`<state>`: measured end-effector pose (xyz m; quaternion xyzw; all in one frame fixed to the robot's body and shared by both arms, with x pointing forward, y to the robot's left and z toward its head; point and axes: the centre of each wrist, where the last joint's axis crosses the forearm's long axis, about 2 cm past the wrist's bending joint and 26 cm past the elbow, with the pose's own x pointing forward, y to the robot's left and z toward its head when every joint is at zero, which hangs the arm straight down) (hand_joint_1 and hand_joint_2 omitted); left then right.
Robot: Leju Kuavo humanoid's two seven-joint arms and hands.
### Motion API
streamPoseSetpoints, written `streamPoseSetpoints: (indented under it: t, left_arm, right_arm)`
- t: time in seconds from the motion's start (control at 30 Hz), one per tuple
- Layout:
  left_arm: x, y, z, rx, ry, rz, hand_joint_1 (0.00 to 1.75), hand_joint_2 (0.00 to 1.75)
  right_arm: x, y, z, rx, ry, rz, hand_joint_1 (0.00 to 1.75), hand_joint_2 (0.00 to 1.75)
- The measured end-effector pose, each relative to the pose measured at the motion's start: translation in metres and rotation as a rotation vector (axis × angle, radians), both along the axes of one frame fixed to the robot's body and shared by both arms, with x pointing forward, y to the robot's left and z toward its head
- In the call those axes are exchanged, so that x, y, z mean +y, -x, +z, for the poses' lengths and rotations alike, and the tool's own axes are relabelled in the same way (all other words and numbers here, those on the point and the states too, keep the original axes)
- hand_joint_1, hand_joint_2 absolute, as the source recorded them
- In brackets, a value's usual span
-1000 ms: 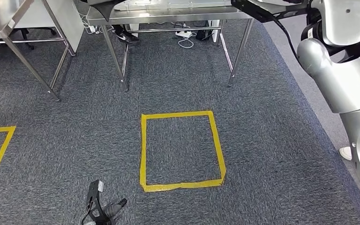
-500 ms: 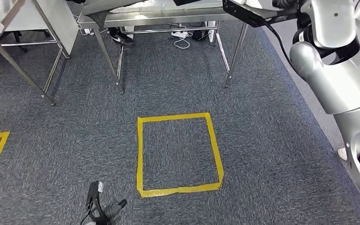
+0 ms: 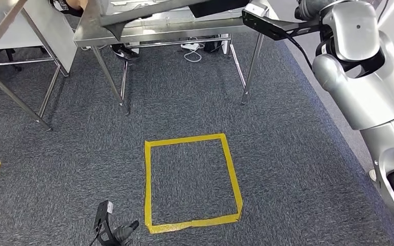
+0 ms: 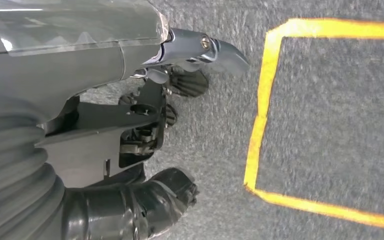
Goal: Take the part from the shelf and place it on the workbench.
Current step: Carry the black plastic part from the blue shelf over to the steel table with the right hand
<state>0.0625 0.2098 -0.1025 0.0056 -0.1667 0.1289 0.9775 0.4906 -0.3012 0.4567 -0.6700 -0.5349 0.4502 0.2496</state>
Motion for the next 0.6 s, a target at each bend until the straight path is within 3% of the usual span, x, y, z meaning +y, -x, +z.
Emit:
streamPoseSetpoints:
  t: [0.6]
  left_arm:
    - [-0.0027, -0.0017, 0.0007, 0.004, 0.009, 0.009, 0.0, 1.75]
  right_arm:
    - [0.0015, -0.0016, 0.0037, 0.013, 0.008, -0.009, 1.75, 1.75]
